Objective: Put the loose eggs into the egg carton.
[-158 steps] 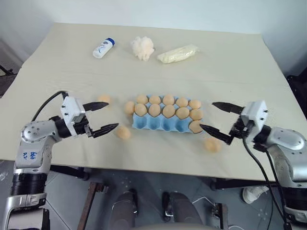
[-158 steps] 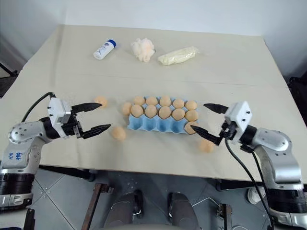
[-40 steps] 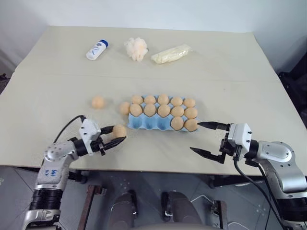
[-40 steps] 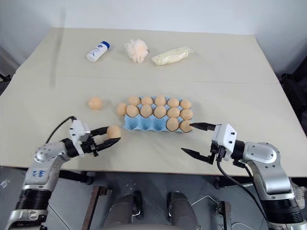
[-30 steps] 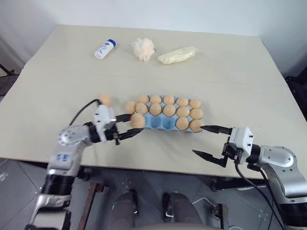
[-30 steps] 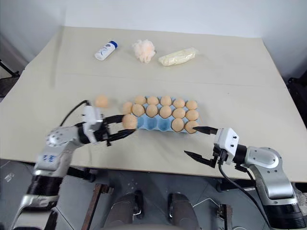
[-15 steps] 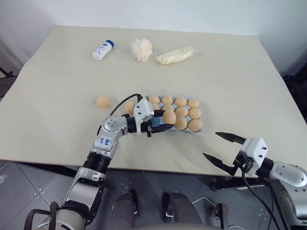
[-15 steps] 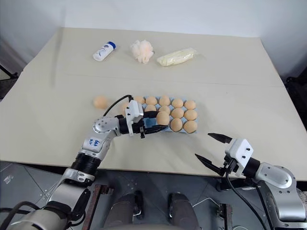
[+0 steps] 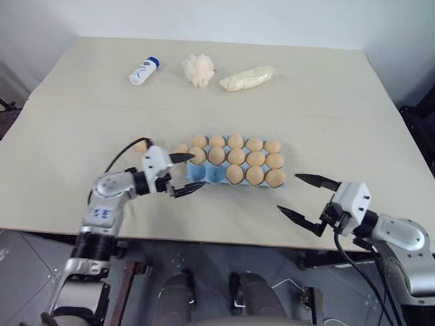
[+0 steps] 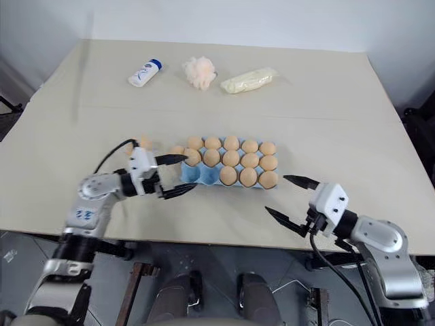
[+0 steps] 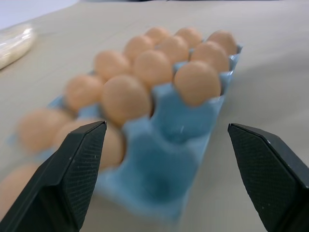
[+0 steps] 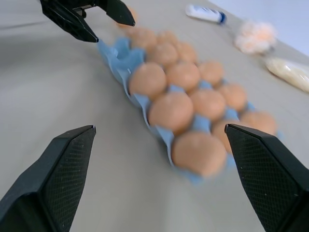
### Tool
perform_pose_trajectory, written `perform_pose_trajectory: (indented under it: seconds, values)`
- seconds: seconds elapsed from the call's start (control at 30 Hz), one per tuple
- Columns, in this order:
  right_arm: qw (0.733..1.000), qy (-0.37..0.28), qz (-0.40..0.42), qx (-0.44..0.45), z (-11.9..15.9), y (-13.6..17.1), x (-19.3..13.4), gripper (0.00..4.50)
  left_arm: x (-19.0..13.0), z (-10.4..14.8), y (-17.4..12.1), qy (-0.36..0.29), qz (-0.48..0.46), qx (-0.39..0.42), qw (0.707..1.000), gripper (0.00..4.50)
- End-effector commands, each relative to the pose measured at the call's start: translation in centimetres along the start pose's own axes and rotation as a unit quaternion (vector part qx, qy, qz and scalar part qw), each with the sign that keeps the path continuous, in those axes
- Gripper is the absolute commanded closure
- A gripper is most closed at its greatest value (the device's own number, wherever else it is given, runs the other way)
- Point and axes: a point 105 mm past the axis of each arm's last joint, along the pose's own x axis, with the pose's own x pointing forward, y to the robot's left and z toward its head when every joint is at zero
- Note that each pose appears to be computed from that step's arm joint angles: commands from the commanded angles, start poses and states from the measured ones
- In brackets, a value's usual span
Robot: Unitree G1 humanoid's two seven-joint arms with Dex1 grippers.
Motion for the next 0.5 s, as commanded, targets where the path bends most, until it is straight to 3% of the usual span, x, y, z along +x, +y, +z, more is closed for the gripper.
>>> perform_pose_trajectory:
  seconds: [0.03, 0.23, 0.4, 0.5]
  values:
    - [0.999, -0.035, 0.001, -0.001, 1.2, -0.4, 0.7, 0.00, -3.4, 0.6, 0.7, -0.004, 0.047, 0.005, 0.999, 0.09]
    - [0.999, -0.052, 0.013, 0.005, 1.1, -0.6, 1.9, 0.00, -11.1, -1.4, 2.4, 0.018, 0.220, -0.016, 0.975, 0.09]
    - [0.998, -0.054, 0.027, 0.013, 0.5, -0.6, 2.6, 0.00, -14.2, -2.4, 1.2, 0.036, 0.265, -0.045, 0.963, 0.09]
    - [0.998, -0.051, 0.034, 0.012, 0.1, -0.7, 2.6, 0.00, -13.9, -2.2, 1.1, 0.028, 0.273, -0.046, 0.961, 0.09]
